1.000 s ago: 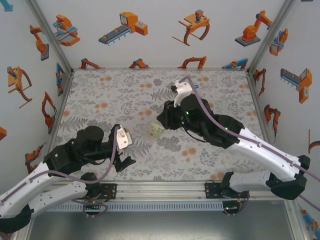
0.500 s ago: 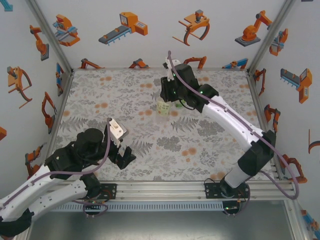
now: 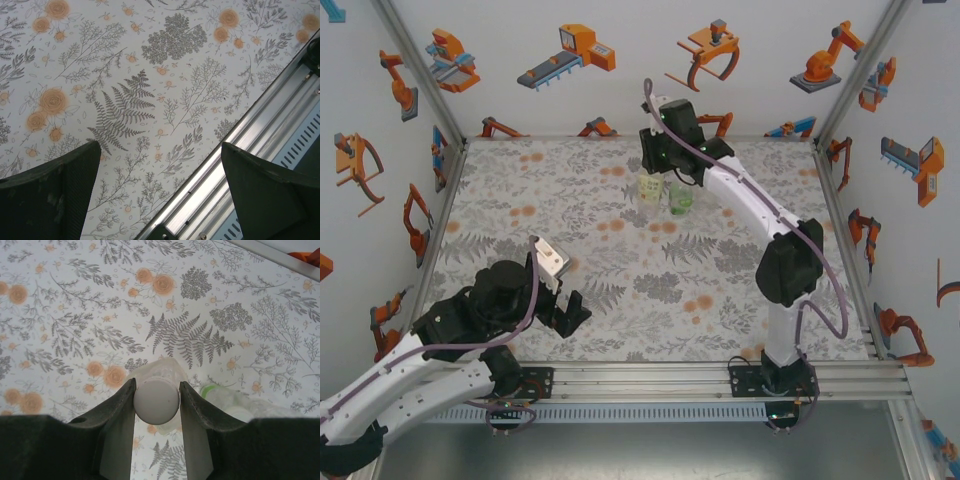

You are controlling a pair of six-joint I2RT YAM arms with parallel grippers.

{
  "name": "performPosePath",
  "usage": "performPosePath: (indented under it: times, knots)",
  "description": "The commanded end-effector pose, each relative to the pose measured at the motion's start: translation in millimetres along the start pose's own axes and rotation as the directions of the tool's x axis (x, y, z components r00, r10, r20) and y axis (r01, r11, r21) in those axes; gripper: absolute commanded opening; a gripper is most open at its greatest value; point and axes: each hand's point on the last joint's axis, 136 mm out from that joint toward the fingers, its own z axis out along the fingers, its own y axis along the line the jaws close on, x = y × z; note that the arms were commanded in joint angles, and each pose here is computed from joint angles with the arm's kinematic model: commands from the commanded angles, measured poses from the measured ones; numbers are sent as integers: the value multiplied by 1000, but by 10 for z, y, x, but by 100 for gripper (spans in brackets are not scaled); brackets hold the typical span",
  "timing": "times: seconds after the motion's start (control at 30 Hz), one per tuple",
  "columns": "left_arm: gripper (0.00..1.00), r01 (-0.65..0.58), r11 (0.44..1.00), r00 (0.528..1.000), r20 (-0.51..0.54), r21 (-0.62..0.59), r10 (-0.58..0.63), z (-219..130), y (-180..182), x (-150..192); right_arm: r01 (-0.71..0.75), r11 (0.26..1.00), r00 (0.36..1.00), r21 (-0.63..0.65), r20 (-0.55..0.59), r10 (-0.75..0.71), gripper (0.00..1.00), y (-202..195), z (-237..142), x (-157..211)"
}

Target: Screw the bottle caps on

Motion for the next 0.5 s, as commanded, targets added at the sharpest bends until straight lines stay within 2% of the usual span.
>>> performPosePath:
  times: [0.0, 0.17, 0.47]
  knots:
    - [98, 13, 1000, 1000, -9, -17, -13, 33, 33, 17, 36, 999, 999, -8, 18, -35, 6, 17, -5, -113]
    - [98, 19, 1000, 1000, -12, -22, -19, 48, 44, 39, 36, 999, 999, -8, -16, -36, 11, 3, 117, 38]
    - [98, 19, 1000, 1000, -17, -16, -19, 42, 36, 59, 28, 1000, 998, -2, -52, -28, 45, -17, 149, 174]
